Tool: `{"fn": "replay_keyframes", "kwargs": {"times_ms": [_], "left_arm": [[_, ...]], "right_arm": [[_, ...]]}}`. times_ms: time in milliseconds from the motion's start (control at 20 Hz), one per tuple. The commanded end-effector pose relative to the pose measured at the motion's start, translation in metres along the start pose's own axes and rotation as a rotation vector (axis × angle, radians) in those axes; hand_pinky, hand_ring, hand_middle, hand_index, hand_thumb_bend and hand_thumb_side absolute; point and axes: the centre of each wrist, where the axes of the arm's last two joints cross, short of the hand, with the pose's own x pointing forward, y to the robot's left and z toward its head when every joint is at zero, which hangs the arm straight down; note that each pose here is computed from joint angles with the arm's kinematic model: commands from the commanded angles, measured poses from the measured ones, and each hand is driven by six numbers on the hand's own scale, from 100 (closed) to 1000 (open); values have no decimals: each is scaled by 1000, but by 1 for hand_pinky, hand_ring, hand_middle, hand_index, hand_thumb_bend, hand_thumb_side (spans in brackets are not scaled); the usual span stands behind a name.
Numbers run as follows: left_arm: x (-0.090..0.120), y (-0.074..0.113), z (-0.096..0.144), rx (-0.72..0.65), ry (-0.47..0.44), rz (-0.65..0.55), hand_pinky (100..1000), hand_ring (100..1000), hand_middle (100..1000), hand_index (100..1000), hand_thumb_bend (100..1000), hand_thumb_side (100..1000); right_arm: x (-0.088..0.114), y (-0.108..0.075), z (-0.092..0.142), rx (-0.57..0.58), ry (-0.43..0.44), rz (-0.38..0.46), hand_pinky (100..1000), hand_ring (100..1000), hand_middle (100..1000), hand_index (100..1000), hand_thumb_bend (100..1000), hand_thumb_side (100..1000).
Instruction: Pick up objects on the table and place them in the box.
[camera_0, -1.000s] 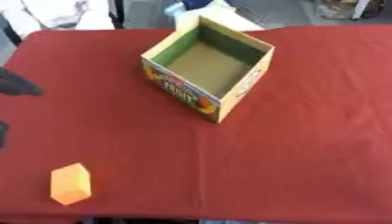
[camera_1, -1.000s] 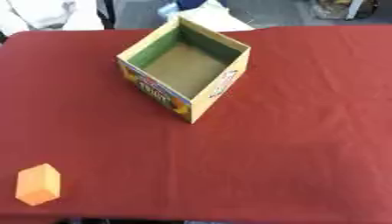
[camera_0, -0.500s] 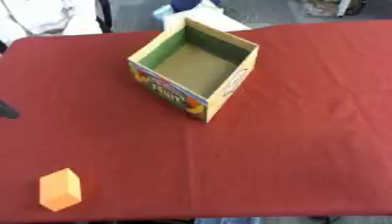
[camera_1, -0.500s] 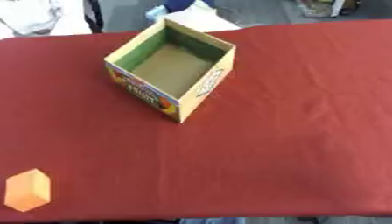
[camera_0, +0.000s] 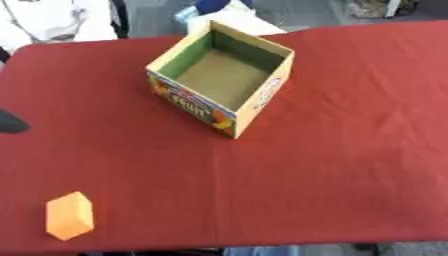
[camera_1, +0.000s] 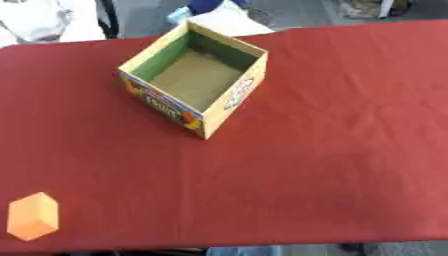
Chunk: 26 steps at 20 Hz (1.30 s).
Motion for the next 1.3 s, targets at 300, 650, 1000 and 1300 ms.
{"fn": "replay_keyframes", "kwargs": {"times_ms": [300, 650, 1000, 1300], "left_arm": [[4, 2, -9, -128, 28, -97, 893, 874, 803, 905, 100, 533], [5, -8, -10, -223, 97, -141, 918, 903, 824, 915, 100, 563], [7, -27, -11, -240, 165, -158, 915, 903, 830, 937, 100, 478], [12, -54, -10, -268, 225, -139, 906, 897, 847, 982, 100, 398]], "right_arm": [[5, -2, -11, 15, -43, 5, 626, 740, 520, 706, 100, 797], [5, -2, -11, 17, -43, 1, 626, 741, 519, 706, 100, 797], [5, -2, -11, 17, -44, -2, 627, 741, 520, 706, 100, 796], [5, -2, -11, 16, -46, -2, 627, 741, 519, 706, 100, 796]]}}
